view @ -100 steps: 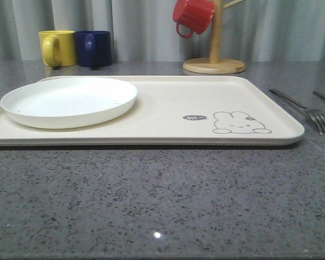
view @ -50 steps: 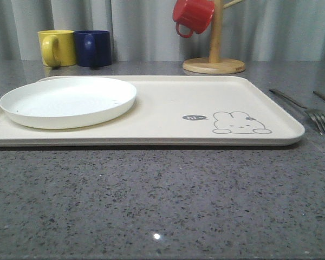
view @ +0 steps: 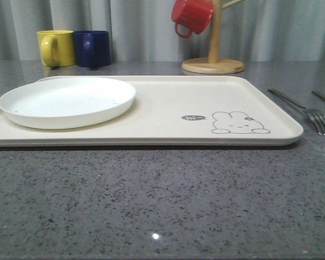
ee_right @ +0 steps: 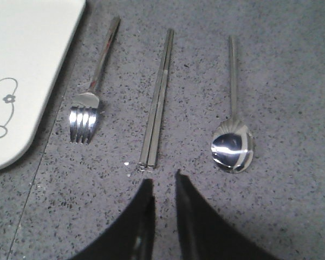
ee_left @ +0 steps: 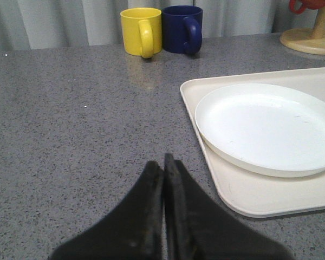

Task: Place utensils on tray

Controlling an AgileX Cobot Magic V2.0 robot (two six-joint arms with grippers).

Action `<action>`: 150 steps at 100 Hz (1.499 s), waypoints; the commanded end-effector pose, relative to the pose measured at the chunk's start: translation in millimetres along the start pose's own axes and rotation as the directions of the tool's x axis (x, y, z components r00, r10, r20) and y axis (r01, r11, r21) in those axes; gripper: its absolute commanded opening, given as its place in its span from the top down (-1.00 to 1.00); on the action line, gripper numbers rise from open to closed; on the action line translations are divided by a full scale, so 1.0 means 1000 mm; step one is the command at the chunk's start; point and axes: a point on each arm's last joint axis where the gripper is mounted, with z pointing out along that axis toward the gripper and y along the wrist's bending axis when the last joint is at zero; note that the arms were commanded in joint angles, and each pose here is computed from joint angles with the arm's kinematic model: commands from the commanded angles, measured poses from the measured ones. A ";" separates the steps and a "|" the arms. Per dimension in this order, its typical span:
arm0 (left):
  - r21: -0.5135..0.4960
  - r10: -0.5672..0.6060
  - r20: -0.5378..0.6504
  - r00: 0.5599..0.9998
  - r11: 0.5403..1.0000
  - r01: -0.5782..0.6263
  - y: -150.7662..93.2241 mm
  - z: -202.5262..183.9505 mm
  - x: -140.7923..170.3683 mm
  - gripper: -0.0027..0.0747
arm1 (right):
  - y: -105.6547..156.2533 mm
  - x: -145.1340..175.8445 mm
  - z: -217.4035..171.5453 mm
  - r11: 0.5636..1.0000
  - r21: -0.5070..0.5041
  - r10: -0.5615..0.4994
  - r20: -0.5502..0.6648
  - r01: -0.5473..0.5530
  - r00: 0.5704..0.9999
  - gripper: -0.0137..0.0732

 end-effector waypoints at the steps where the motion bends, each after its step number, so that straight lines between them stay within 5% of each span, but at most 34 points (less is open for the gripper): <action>1: 0.004 0.001 0.086 0.996 1.000 -0.002 0.000 -0.002 -0.014 0.98 | 0.001 -0.033 0.006 1.000 -0.001 -0.009 0.033 0.009 0.999 -0.10; 9: 0.004 0.001 0.086 0.996 1.000 -0.002 0.000 -0.002 -0.014 0.98 | 0.003 -0.052 0.016 1.000 -0.005 -0.013 0.000 0.013 1.000 -0.25; 44: 0.004 0.001 0.086 0.996 1.000 -0.002 0.000 -0.002 -0.014 0.98 | 0.043 -0.112 0.089 0.992 -0.115 -0.073 -0.284 0.041 0.956 -0.24; 67: 0.004 0.001 0.086 0.996 1.000 -0.002 0.000 -0.002 -0.014 0.98 | 0.054 -0.123 0.143 0.995 -0.096 -0.008 -0.468 -0.042 0.884 -0.24; 102: 0.004 0.001 0.086 0.996 1.000 -0.002 0.000 -0.002 -0.014 0.98 | 0.060 -0.125 0.184 0.991 -0.026 0.097 -0.545 -0.132 0.833 -0.23; 126: 0.004 0.001 0.086 0.996 1.000 -0.002 0.000 -0.002 -0.014 0.98 | 0.061 -0.120 0.192 0.990 -0.014 0.106 -0.566 -0.138 0.817 0.18; 144: 0.004 0.001 0.086 0.996 1.000 -0.002 0.000 -0.002 -0.014 0.98 | 0.061 -0.120 0.192 0.990 -0.013 0.108 -0.568 -0.140 0.816 0.86; 150: 0.004 0.001 0.086 0.996 1.000 -0.002 0.000 -0.002 -0.014 0.98 | 0.061 -0.121 0.191 0.990 -0.015 0.108 -0.562 -0.141 0.820 0.82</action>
